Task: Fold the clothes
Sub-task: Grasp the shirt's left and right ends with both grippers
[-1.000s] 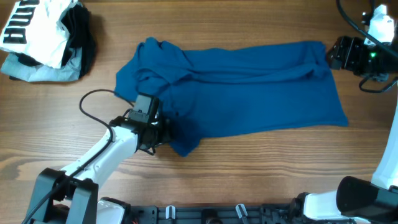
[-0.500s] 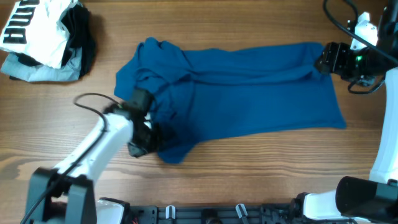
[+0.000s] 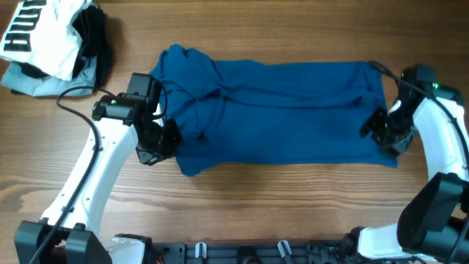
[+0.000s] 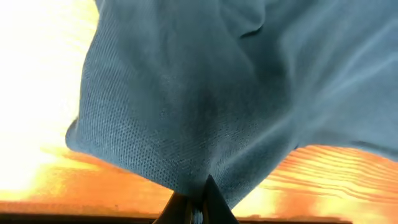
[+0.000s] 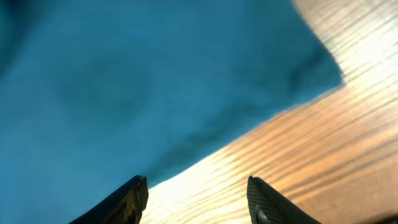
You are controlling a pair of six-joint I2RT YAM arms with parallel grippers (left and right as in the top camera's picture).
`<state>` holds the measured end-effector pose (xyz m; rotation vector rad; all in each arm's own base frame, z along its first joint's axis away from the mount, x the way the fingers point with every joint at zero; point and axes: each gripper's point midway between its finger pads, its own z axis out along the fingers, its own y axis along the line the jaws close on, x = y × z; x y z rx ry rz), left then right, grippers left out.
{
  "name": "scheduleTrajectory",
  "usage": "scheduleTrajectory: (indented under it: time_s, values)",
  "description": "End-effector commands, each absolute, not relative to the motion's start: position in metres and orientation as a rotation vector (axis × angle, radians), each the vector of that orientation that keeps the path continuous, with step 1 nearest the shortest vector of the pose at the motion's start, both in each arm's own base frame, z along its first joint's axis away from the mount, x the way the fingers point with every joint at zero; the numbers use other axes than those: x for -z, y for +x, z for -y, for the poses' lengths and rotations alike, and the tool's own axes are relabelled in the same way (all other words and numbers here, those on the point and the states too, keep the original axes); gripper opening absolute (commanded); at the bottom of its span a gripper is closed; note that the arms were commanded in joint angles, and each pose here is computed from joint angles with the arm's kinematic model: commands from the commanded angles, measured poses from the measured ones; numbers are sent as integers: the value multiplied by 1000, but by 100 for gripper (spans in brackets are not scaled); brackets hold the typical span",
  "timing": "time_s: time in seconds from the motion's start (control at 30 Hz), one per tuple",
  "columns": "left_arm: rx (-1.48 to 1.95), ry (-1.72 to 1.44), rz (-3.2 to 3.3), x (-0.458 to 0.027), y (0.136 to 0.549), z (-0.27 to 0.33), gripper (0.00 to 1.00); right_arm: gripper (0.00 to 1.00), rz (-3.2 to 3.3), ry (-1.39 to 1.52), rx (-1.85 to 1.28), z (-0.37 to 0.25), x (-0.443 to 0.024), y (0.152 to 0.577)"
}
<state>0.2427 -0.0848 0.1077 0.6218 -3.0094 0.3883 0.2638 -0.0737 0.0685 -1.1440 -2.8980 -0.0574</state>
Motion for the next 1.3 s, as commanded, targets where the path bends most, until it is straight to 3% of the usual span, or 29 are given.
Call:
scheduleTrajectory:
  time_s: [0.0, 0.33, 0.43, 0.53, 0.67, 0.87, 0.97, 1.27]
  values:
    - [-415, 605, 3052, -111, 252, 85, 4, 57, 2756, -1435, -17, 93, -39, 245]
    - [-422, 607, 3095, -112, 262, 84, 4, 60, 2771, -1572, 36, 107, -1, 241]
    - [-422, 607, 3095, -112, 262, 84, 4, 45, 2770, -1568, 35, 104, 9, 235]
    - [-370, 612, 3097, -110, 259, 79, 4, 4, 2807, -1488, 34, 103, 11, 232]
    - [-294, 619, 3048, -108, 244, 72, 4, 4, 2858, -1346, 37, 101, 4, 230]
    - [-454, 607, 2888, -115, 219, 95, 4, 4, 3057, -1126, 309, 80, -66, 256]
    - [-447, 638, 2939, -113, 232, 92, 4, 4, 3096, -1145, 254, 87, -82, 257]
    - [-430, 782, 3055, -76, 301, 64, 4, 4, 3143, -1194, 290, 100, -71, 294]
